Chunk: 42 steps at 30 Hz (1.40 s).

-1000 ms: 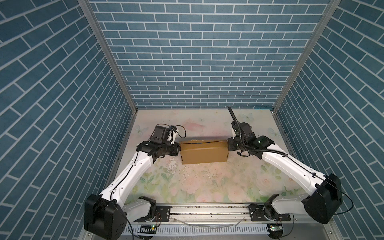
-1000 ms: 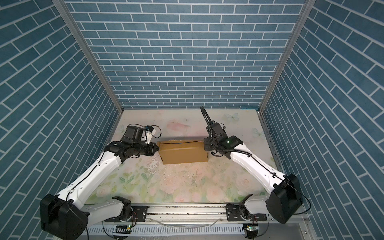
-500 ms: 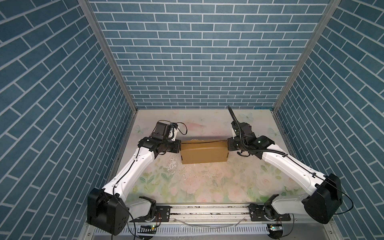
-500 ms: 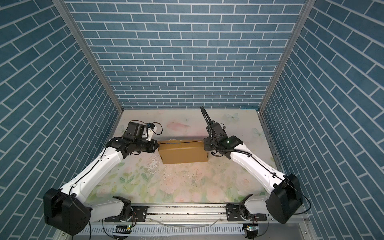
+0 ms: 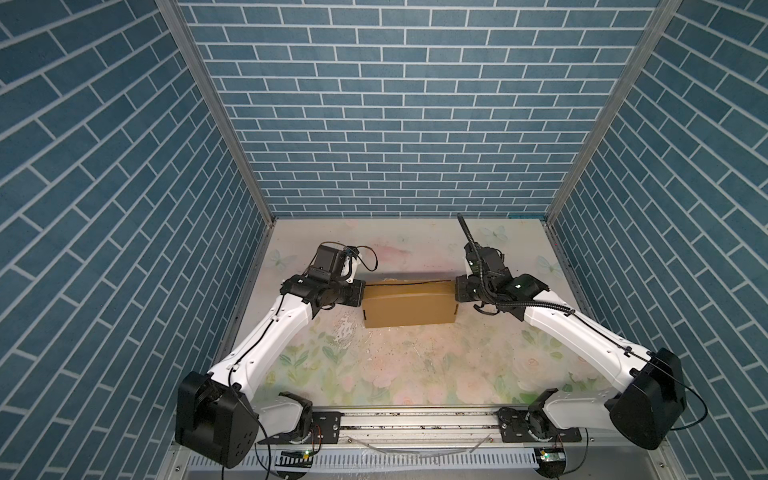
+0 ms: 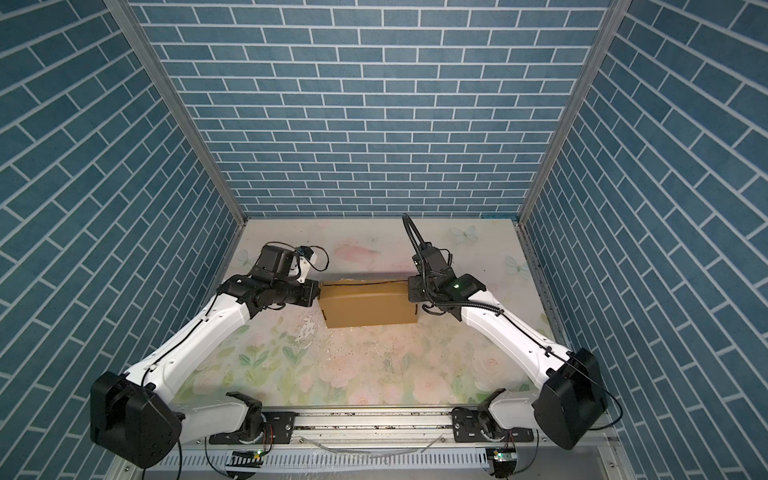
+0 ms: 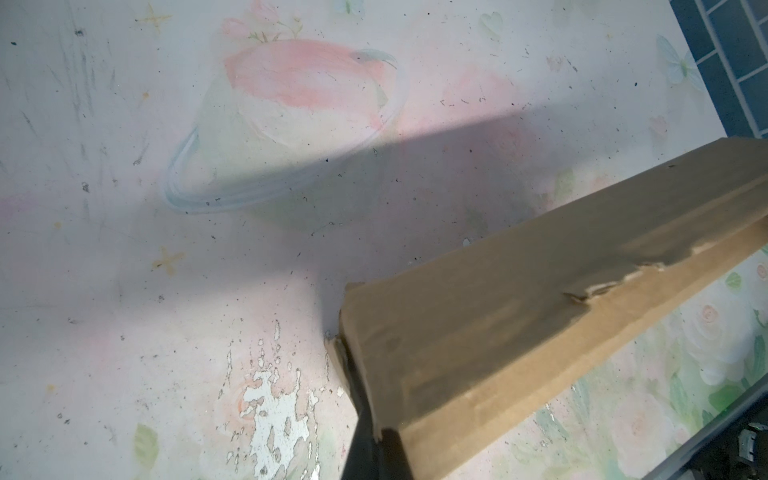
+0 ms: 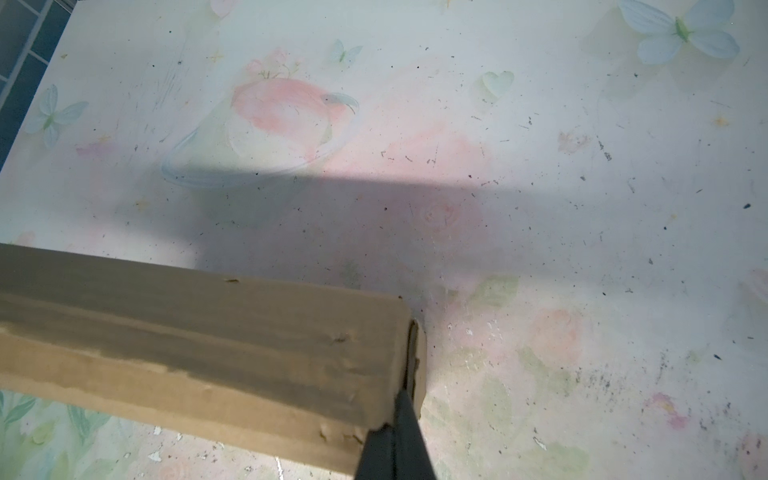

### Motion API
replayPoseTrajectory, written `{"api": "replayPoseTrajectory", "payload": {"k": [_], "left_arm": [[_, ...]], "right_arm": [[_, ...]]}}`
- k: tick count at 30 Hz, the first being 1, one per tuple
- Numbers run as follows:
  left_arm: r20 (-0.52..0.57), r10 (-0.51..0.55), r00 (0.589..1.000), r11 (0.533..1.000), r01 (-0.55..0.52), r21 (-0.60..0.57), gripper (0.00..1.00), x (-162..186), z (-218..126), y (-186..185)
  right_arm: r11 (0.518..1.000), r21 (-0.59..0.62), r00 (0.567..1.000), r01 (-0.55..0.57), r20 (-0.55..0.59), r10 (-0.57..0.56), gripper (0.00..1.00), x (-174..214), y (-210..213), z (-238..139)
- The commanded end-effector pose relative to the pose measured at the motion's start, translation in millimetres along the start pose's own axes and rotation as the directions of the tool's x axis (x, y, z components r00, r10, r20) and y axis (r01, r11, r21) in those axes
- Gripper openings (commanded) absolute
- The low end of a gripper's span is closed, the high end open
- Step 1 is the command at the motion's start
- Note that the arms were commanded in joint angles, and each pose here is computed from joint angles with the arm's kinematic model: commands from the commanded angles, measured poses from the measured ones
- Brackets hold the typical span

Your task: Fold the paper box

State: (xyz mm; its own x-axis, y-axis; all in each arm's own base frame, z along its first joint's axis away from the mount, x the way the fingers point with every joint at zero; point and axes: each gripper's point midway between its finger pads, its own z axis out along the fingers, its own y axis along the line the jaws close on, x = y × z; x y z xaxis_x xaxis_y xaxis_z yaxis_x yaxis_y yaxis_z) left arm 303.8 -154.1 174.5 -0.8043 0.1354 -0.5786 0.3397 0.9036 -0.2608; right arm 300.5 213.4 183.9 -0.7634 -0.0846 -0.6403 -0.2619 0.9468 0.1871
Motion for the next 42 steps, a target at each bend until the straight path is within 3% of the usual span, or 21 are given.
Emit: {"api": "replayPoseTrajectory", "payload": {"k": [1, 2, 8, 13, 17, 24, 27, 37, 42], "left_arm": [[-0.091, -0.007, 0.996, 1.000, 0.008, 0.004, 0.00, 28.8, 9.9, -2.2], [-0.080, -0.001, 0.997, 1.000, 0.001, -0.004, 0.00, 24.8, 4.7, -1.8], [0.017, 0.017, 1.000, 1.000, -0.017, -0.005, 0.27, -9.5, -38.9, -9.8], [0.147, -0.111, 0.983, 0.988, 0.093, 0.125, 0.47, -35.0, -69.9, -21.4], [0.166, -0.243, 0.956, 0.956, 0.207, 0.207, 0.51, -49.1, -55.2, -26.9], [0.203, -0.369, 0.907, 0.923, 0.332, 0.196, 0.62, -71.5, -29.9, -12.4], [0.190, -0.391, 0.900, 0.912, 0.352, 0.211, 0.62, -71.3, -21.9, -13.3], [0.120, -0.410, 0.904, 0.911, 0.397, 0.114, 0.51, -13.1, -2.4, 8.2], [0.132, -0.418, 0.899, 0.908, 0.406, 0.107, 0.47, -19.5, -10.1, 17.1]], "right_arm": [[0.997, 0.080, 0.989, -0.007, -0.146, 0.019, 0.00, 50.0, -19.0, 13.2], [0.997, 0.081, 0.990, -0.008, -0.140, 0.020, 0.00, 48.5, -19.5, 12.0], [0.994, 0.105, 0.993, 0.012, -0.118, 0.001, 0.00, 40.3, -22.5, 8.8], [0.995, 0.096, 0.996, -0.011, -0.092, 0.020, 0.00, 42.2, -23.2, 9.9], [0.996, 0.087, 0.997, -0.022, -0.067, 0.028, 0.00, 43.0, -24.2, 10.0], [0.997, 0.071, 0.998, -0.030, -0.049, 0.033, 0.00, 45.5, -22.0, 12.9], [0.997, 0.071, 0.998, -0.030, -0.047, 0.033, 0.00, 46.7, -21.5, 13.6], [0.997, 0.066, 0.998, -0.044, -0.041, 0.046, 0.00, 46.8, -19.5, 14.7], [0.997, 0.068, 0.998, -0.046, -0.045, 0.049, 0.00, 50.6, -20.2, 15.7]]}}
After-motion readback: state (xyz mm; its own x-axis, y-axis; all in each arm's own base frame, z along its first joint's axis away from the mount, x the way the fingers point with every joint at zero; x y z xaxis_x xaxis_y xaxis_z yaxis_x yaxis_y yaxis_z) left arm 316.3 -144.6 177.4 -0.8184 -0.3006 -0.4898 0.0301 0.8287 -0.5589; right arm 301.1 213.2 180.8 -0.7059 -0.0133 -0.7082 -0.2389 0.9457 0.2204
